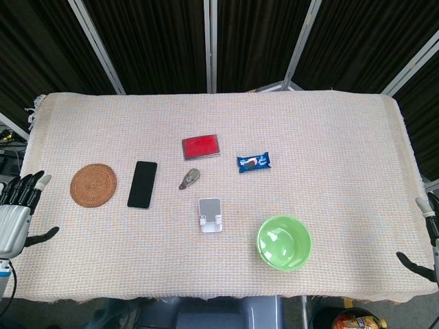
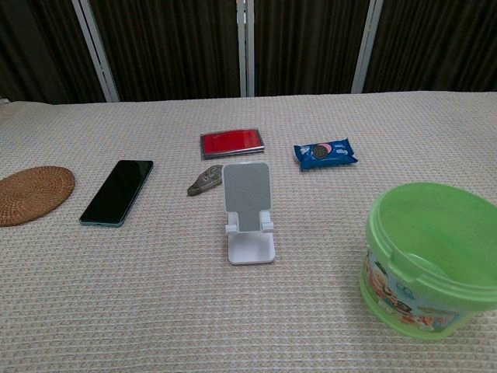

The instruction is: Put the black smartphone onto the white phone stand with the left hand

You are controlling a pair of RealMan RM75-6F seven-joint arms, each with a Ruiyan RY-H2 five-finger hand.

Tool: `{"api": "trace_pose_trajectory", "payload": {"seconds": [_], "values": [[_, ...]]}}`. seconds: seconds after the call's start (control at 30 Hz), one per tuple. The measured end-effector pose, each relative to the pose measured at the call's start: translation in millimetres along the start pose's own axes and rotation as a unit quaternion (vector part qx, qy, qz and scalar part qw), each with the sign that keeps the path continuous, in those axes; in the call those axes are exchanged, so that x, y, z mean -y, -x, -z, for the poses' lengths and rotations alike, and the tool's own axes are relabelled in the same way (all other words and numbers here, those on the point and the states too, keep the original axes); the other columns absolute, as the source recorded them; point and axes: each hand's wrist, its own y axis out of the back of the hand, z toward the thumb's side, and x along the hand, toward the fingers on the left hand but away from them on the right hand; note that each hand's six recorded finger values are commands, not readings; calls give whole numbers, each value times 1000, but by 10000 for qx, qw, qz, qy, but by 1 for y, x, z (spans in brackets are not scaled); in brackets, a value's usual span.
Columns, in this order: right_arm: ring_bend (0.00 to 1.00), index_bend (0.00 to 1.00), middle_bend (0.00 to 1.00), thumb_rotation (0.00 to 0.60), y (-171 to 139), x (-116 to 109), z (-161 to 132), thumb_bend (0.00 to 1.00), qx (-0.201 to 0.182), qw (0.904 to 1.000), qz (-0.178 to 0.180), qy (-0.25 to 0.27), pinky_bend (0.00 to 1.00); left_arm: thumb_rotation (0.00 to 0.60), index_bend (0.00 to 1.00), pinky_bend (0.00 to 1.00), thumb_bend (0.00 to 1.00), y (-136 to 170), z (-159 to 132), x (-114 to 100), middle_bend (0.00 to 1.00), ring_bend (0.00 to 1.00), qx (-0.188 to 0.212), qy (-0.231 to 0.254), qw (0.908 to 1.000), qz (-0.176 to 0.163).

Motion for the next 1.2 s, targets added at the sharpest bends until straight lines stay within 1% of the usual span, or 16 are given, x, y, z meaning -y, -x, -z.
{"api": "trace_pose_trajectory", "payload": {"seconds": [0.3, 0.43, 0.53, 0.63, 0.7, 0.77, 0.87, 0.93, 1.03, 1.07, 1.17, 1.2], "values": [[0, 0, 0, 600, 6, 4, -3, 0, -61, 10000, -69, 27, 0, 600, 0, 0, 0, 6, 2, -1, 0, 0, 9, -99, 9999, -28], [0, 0, 0, 600, 6, 3, -3, 0, -58, 10000, -64, 38, 0, 600, 0, 0, 0, 1, 1, 5, 0, 0, 70, -169, 9998, 55], [0, 0, 0, 600, 7, 4, -2, 0, -21, 10000, -79, 25, 0, 600, 4, 0, 0, -11, -4, 14, 0, 0, 237, -278, 9992, 189], [0, 0, 0, 600, 10, 6, 0, 0, 54, 9999, -91, -20, 0, 600, 25, 0, 0, -31, -10, 29, 0, 0, 556, -507, 9965, 370], [0, 0, 0, 600, 12, 6, 1, 0, 105, 9999, -95, -38, 0, 600, 27, 0, 0, -48, -15, 38, 0, 0, 838, -771, 9925, 453], [0, 0, 0, 600, 14, 7, 2, 0, 178, 9998, -87, -64, 0, 600, 20, 0, 0, -64, -18, 46, 0, 0, 1094, -1056, 9871, 492], [0, 0, 0, 600, 17, 7, 3, 0, 282, 9995, -65, -129, 0, 600, 4, 0, 0, -95, -24, 60, 0, 0, 1549, -1578, 9739, 516], [0, 0, 0, 600, 19, 8, 3, 0, 331, 9993, -76, -180, 0, 600, 0, 0, 0, -110, -28, 67, 0, 0, 1778, -1810, 9659, 520], [0, 0, 0, 600, 20, 12, 3, 0, 413, 9987, -128, -265, 0, 600, 0, 0, 0, -132, -33, 79, 0, 0, 2127, -2153, 9516, 544], [0, 0, 0, 600, 21, 13, 4, 0, 440, 9985, -145, -287, 0, 600, 0, 0, 0, -139, -34, 85, 0, 0, 2256, -2291, 9452, 569], [0, 0, 0, 600, 23, 16, 5, 0, 521, 9979, -187, -338, 0, 600, 0, 0, 0, -153, -37, 97, 0, 0, 2521, -2595, 9300, 642], [0, 0, 0, 600, 23, 17, 5, 0, 540, 9977, -194, -351, 0, 600, 0, 0, 0, -158, -38, 103, 0, 0, 2624, -2714, 9235, 680]]}}
